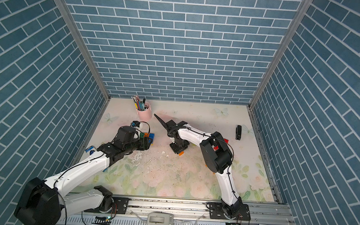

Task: Assemble a rectangle with lego
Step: Adjust the lego brick at the center of the board, then pick up the lego brick from the center of the board.

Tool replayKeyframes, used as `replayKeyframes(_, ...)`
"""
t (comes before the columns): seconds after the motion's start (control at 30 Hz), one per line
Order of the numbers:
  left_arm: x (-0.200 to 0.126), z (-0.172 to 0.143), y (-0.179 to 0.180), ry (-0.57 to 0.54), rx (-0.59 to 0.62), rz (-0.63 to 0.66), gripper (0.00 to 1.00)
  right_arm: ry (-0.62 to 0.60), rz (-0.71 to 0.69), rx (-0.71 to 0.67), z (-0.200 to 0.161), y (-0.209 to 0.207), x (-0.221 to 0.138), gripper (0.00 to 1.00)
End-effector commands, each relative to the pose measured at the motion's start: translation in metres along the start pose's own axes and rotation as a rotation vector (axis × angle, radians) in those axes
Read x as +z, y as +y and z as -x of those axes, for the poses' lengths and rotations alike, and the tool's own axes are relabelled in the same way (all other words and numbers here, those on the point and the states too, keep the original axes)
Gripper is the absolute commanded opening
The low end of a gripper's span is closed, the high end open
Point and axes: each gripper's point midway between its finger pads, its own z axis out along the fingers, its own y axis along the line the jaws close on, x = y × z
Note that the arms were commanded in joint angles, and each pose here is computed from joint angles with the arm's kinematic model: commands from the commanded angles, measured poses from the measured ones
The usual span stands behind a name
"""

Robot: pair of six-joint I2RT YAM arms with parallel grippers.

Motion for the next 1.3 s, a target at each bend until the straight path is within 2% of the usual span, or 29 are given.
replayKeyframes(0.0,0.002,-0.004,0.003,0.01,-0.011,-0.001,0.68,0.059,0.021,-0.105,-0.009,0.004,0.008,0.45)
replayKeyframes(0.1,-0.001,-0.001,0.004,0.001,-0.006,0.008,0.68,-0.004,0.041,-0.063,-0.002,0.003,-0.014,0.56)
replayKeyframes(0.27,-0.01,0.01,0.008,-0.047,0.019,0.048,0.7,-0.159,0.009,0.124,-0.008,-0.018,-0.076,0.59)
replayKeyframes(0.33,-0.014,0.014,0.008,-0.067,0.049,0.068,0.7,-0.198,-0.012,0.274,-0.026,-0.032,-0.091,0.56)
replayKeyframes(0.4,-0.015,0.01,0.003,-0.063,0.127,0.105,0.72,-0.204,-0.044,0.466,-0.061,-0.05,-0.096,0.52)
replayKeyframes(0.47,-0.016,0.014,-0.017,-0.079,0.221,0.112,0.74,-0.171,-0.078,0.605,-0.1,-0.062,-0.092,0.49)
replayKeyframes(0.53,-0.012,0.008,-0.042,-0.076,0.301,0.085,0.75,-0.127,-0.147,0.68,-0.135,-0.073,-0.089,0.48)
replayKeyframes(0.67,0.002,-0.015,-0.093,-0.044,0.357,-0.02,0.76,-0.048,-0.218,0.741,-0.19,-0.078,-0.085,0.49)
replayKeyframes(0.83,0.022,-0.036,-0.121,0.011,0.297,-0.12,0.74,0.013,-0.23,0.787,-0.23,-0.081,-0.065,0.49)
replayKeyframes(0.93,0.027,-0.04,-0.123,0.026,0.29,-0.126,0.73,0.005,-0.221,0.786,-0.226,-0.083,-0.059,0.49)
replayKeyframes(1.0,0.026,-0.039,-0.122,0.026,0.305,-0.121,0.73,0.047,-0.234,0.802,-0.233,-0.089,-0.049,0.5)
replayKeyframes(1.27,0.025,-0.043,-0.117,0.04,0.332,-0.103,0.73,0.038,-0.187,0.832,-0.223,-0.099,-0.024,0.5)
